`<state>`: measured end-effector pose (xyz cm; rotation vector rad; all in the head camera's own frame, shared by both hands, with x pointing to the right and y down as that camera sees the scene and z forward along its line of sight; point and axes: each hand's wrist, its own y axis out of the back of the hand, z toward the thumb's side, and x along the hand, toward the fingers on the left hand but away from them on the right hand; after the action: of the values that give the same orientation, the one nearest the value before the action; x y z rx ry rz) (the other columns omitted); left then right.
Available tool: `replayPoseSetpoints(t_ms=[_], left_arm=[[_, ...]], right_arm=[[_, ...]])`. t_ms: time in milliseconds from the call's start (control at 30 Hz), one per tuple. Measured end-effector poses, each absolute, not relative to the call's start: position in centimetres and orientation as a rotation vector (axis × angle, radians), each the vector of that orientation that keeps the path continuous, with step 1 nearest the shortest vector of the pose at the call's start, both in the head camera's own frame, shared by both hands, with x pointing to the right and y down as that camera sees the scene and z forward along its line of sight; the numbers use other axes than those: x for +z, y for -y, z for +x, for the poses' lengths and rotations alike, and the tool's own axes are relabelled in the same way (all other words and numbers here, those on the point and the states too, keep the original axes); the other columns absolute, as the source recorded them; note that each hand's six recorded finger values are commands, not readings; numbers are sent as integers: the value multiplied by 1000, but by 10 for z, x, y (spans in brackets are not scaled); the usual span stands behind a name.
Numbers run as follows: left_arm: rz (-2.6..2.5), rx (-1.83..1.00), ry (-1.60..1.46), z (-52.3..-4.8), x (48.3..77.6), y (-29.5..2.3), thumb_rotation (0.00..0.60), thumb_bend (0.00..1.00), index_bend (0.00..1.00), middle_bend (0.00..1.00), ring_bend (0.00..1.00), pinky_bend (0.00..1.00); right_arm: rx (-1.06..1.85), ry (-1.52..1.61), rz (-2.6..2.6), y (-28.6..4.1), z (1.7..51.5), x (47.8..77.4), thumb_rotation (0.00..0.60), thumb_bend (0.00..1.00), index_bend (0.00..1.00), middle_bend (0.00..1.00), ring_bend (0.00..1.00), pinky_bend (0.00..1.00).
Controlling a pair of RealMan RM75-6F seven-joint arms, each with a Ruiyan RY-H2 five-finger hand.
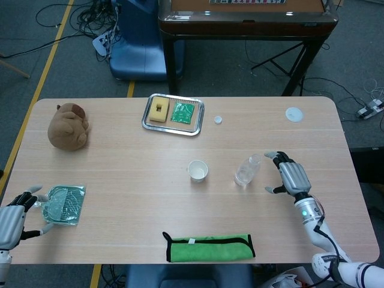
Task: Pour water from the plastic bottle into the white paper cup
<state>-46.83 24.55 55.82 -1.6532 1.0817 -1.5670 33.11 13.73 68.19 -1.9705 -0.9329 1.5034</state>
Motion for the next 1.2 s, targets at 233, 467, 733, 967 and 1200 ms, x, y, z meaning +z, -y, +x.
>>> replayPoseSetpoints(t_ms=[233, 467, 733, 967, 1200], left_arm=[[-1655, -1550, -1068, -463, 557, -246, 600, 68, 380, 192, 272, 494], [-1656, -1534, -1054, -457, 555, -246, 600, 68, 380, 192, 272, 494], [-1660, -1525, -1028, -450, 556, -249, 600, 68, 380, 192, 272, 494], [-1662, -1509, -1009, -444, 556, -250, 600, 68, 380, 192, 272, 494], [-1654, -1488, -1017, -441, 552, -250, 600, 68, 380, 193, 272, 494]], right_arm=[[1595, 813, -1872, -156, 343, 652, 600, 0, 163, 154, 72, 259], [1665, 785, -1729, -177, 366, 617, 600, 0, 163, 155, 72, 259], [1660, 798, -1622, -201, 386, 584, 600, 0, 163, 155, 72, 259], [1635, 827, -1560, -224, 397, 562, 600, 0, 163, 155, 72, 259], [1616, 825, -1507, -241, 401, 547, 600, 0, 163, 155, 72, 259]])
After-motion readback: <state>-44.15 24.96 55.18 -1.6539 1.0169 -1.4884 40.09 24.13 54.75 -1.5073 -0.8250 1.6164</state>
